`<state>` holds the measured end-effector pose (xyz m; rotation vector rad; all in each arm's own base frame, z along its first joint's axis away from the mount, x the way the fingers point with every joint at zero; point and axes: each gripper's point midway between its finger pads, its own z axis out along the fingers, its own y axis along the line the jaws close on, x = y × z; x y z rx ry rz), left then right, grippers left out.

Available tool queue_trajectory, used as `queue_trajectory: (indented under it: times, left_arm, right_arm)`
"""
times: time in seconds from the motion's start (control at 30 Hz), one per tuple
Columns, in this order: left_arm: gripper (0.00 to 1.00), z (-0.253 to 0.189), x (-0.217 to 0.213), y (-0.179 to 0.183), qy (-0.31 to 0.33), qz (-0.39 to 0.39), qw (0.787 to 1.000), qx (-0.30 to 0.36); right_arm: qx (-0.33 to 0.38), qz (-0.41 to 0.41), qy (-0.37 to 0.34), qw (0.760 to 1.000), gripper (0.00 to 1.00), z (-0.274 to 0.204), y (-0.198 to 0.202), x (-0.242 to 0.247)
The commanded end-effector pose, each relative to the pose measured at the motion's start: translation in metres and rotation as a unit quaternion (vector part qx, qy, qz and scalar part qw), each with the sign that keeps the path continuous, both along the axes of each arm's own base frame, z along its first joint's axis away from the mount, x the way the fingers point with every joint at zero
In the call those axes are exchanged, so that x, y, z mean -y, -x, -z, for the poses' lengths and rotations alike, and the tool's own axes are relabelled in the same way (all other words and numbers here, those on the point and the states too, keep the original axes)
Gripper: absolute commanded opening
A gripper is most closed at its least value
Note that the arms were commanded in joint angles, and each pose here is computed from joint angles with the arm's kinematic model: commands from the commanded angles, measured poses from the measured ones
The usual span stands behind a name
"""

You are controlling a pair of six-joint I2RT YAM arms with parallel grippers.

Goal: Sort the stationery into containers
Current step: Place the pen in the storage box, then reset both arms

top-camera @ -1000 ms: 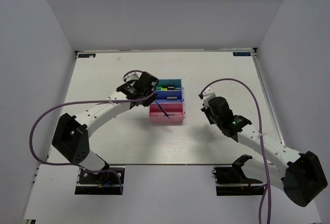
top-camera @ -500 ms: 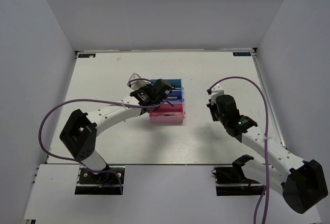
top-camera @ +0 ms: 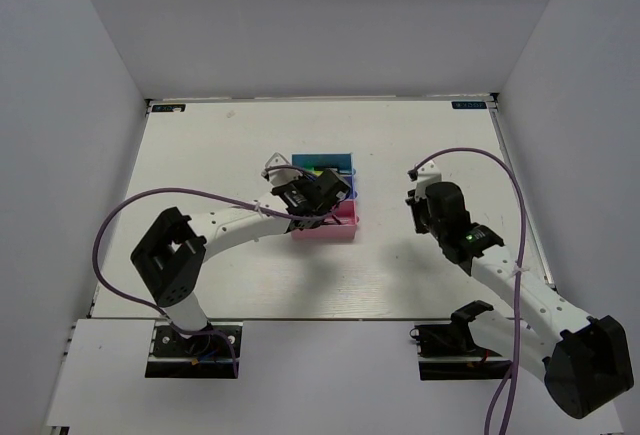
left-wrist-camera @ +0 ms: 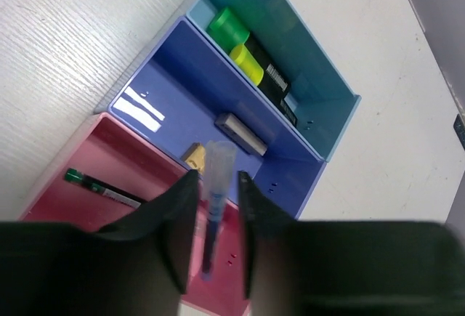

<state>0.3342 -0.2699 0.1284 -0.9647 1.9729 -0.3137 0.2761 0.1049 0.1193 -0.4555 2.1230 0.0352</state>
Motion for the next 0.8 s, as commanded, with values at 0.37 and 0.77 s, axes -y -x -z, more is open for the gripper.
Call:
queue_trajectory:
  times: [0.37,0.77]
  left_arm:
    - [0.55,-0.053,-0.008,0.017,-0.031,0.033,0.997,0.060]
    - [1.00,-0.064,-0.047,0.101,-0.288,0.448,0.844,0.061]
  right_arm:
    - [-0.007,-0.006,-0.017,1.000,0.55,-0.003,0.000,0.000]
    - [0.018,0.007,-0.017,1.000,0.90,-0.021,-0.007,0.004]
